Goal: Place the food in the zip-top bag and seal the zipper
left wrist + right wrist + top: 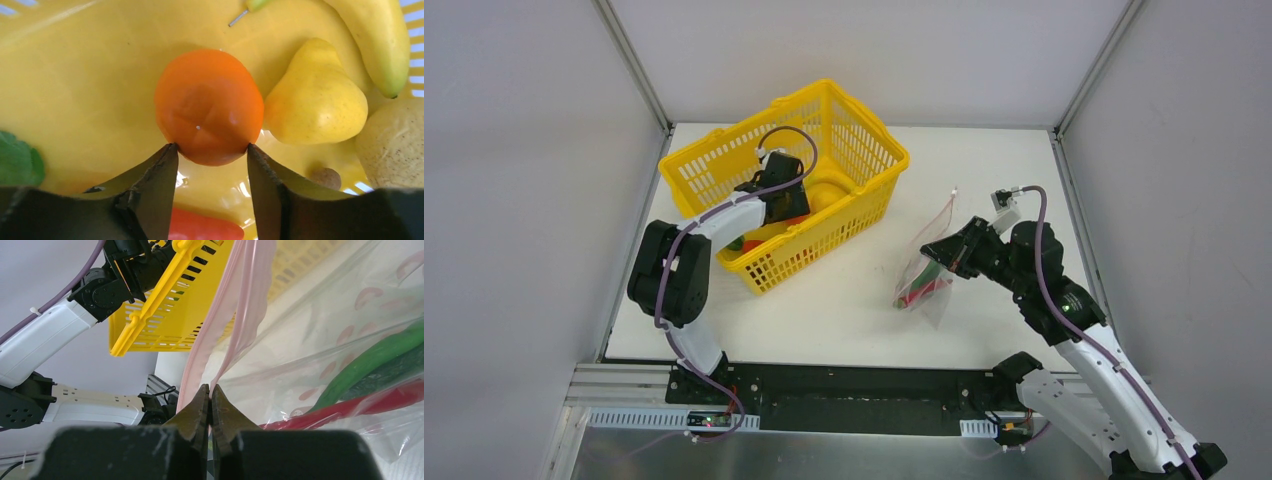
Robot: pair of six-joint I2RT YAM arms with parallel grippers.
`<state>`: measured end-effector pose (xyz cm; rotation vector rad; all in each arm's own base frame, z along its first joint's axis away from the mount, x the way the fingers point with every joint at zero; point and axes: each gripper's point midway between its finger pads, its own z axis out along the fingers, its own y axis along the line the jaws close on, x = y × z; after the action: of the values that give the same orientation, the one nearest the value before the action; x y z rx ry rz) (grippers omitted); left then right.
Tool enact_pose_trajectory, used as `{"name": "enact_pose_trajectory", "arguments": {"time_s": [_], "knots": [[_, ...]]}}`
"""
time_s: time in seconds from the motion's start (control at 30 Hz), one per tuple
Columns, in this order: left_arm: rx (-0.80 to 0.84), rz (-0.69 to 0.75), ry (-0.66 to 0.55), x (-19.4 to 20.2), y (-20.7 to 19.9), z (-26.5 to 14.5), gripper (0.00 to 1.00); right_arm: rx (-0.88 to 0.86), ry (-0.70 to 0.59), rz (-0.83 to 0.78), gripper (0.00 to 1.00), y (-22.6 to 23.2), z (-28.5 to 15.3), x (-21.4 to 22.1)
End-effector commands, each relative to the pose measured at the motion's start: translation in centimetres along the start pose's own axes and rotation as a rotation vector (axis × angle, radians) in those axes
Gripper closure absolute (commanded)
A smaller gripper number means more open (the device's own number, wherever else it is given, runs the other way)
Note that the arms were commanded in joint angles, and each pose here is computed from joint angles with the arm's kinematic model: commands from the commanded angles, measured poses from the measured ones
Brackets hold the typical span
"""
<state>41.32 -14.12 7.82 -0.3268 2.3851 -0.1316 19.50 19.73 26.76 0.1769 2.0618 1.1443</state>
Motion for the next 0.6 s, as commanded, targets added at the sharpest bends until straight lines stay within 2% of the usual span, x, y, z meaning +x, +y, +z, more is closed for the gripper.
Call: {"name": "enact_pose_trajectory", "arguments": {"time_s": [0.0, 0.07, 0.27, 0.4, 0.57], "knots": [[-0.009, 0.024, 0.056, 1.7, 0.6, 0.1, 0.38, -0.024, -0.023, -0.019, 0.97, 0.7, -0.1, -0.7], [-0.025, 0.045, 0.036, 0.7, 0.7, -0.3, 0.29, -0.024, -0.022, -0.020, 0.97, 0.7, -0.1, -0.6], [-0.009, 0.125, 0.037, -2.5, -0.4, -0.8, 0.10, -0.031, -0.025, -0.025, 0.96, 1.0, -0.3, -0.8], [0.002, 0.154, 0.051, -3.6, -1.1, 0.0, 0.07, -0.027, -0.030, -0.018, 0.96, 0.9, -0.4, -0.8], [-0.022, 0.158, 0.100, -2.0, -0.5, 1.3, 0.08, -0.025, -0.031, -0.014, 0.96, 0.8, -0.4, -0.8]]}}
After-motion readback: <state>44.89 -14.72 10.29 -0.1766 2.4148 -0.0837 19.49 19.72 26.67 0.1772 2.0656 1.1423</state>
